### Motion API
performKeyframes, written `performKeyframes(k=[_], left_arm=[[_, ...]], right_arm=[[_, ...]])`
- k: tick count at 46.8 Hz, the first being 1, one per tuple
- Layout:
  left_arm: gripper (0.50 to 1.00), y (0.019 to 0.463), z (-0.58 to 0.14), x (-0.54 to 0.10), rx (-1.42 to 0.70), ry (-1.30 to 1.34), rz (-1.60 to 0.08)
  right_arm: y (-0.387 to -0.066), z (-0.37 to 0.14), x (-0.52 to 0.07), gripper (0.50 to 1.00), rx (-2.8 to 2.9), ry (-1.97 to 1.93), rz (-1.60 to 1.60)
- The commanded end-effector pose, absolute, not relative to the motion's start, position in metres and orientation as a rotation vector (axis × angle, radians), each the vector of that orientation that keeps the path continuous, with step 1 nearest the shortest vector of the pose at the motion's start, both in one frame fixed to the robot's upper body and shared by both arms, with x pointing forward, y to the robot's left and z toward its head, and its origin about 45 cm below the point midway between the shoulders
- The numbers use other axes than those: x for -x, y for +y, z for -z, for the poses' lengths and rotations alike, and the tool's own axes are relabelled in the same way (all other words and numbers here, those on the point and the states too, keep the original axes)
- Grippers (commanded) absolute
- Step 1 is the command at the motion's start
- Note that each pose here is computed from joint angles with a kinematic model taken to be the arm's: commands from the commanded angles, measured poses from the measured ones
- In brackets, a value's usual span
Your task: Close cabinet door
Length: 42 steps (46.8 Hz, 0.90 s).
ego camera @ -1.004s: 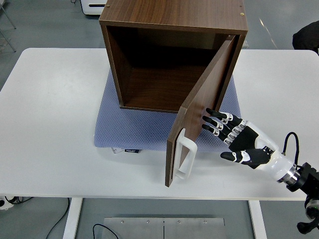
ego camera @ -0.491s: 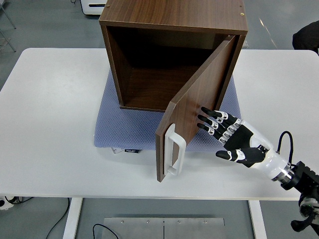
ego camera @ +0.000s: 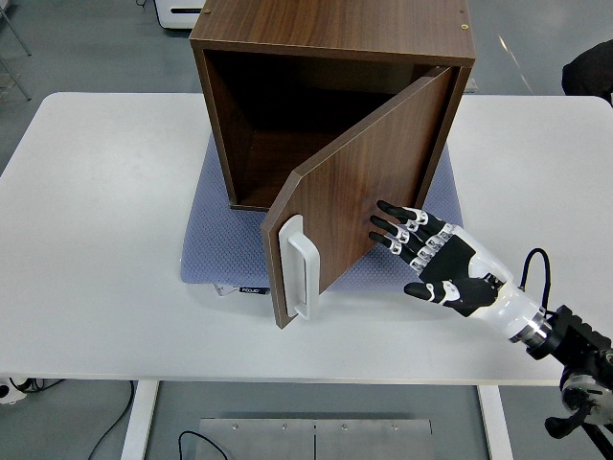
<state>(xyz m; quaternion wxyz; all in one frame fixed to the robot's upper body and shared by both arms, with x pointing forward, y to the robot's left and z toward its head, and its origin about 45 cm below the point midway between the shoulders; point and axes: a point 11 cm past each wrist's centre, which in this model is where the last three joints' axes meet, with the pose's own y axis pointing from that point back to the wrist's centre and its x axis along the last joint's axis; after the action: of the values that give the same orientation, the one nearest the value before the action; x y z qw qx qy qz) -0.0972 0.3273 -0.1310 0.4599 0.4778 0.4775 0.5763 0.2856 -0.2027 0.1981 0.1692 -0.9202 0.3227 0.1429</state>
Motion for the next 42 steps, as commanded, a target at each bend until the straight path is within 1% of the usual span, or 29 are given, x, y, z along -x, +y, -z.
performKeyframes(k=[1,42], left_arm=[[1.000,0.327,0.131,0.097,-1.176,1.176,-1.419],[1.000,0.327,0.131,0.097,-1.176,1.176,-1.419]], right_arm=[[-0.200,-0.199,-0.287,1.000,2.619,0.906,-0.403],[-0.178,-0.203,-0.301,1.000,2.569,0.870,-0.412]])
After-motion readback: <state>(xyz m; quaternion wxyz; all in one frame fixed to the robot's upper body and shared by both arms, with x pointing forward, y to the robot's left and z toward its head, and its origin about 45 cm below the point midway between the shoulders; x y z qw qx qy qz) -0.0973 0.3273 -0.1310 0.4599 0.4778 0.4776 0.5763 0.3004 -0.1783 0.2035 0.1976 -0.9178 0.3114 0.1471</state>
